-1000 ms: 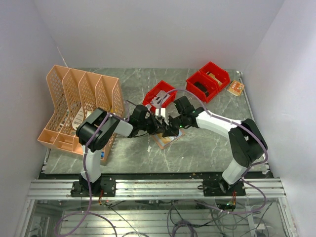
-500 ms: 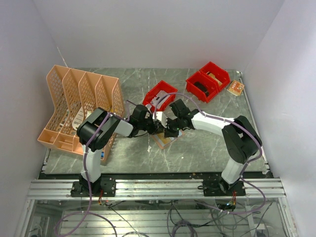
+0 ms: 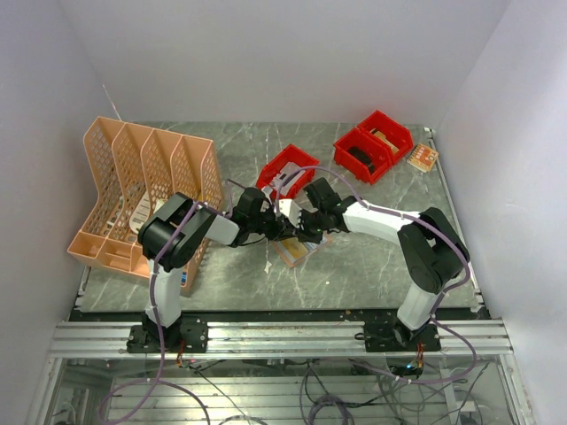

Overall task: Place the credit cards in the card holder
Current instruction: Insert the credit card into the card holder.

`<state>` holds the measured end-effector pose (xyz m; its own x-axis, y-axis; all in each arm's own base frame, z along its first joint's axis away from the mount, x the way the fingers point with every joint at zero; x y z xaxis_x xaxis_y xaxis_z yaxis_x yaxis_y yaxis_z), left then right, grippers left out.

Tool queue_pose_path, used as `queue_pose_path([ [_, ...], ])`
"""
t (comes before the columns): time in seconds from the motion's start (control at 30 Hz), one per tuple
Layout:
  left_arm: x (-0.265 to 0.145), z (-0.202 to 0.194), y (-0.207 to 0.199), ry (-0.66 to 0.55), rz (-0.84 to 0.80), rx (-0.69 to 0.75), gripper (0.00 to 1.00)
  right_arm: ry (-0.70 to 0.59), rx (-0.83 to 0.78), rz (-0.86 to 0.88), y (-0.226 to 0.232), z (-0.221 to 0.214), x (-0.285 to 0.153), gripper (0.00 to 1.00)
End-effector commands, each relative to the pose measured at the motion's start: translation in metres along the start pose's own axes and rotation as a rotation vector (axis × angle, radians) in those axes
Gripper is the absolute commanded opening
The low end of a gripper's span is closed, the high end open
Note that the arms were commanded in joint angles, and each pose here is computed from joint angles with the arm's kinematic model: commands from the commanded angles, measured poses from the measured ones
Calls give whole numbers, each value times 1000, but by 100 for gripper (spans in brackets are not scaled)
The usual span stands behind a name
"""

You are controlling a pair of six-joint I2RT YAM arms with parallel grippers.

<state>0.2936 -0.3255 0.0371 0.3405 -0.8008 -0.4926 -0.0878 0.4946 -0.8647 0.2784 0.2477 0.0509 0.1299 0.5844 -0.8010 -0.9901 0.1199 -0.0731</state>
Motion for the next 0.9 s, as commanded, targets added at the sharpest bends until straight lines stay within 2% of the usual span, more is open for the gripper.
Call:
queue_pose_path([
  [0.0, -3, -11, 36, 33, 114, -31, 32, 57, 0, -31, -7, -16, 1, 0],
  [0.37, -9, -6, 27, 18, 93, -9, 39, 62, 71, -85, -26, -28, -9, 0],
  [0.67, -19, 4, 8, -21, 87, 78, 40, -203, 244, 123, -22, -12, -37, 5],
  [0.87, -33, 16, -18, -80, 61, 211, 40, -285, 332, 163, -24, -8, -51, 14],
])
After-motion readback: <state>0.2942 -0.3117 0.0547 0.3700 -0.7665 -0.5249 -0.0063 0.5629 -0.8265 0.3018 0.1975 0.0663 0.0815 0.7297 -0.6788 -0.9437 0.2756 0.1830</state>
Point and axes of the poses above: each gripper's point midway between its finger pads, its own x axis out along the fingers, its own y axis along the line the jaws close on, z = x × y, the point moved 3 cm from there along -x, back along the fingers, and after that the axes turned 3 degrees about -x, right-handed, at the moved point
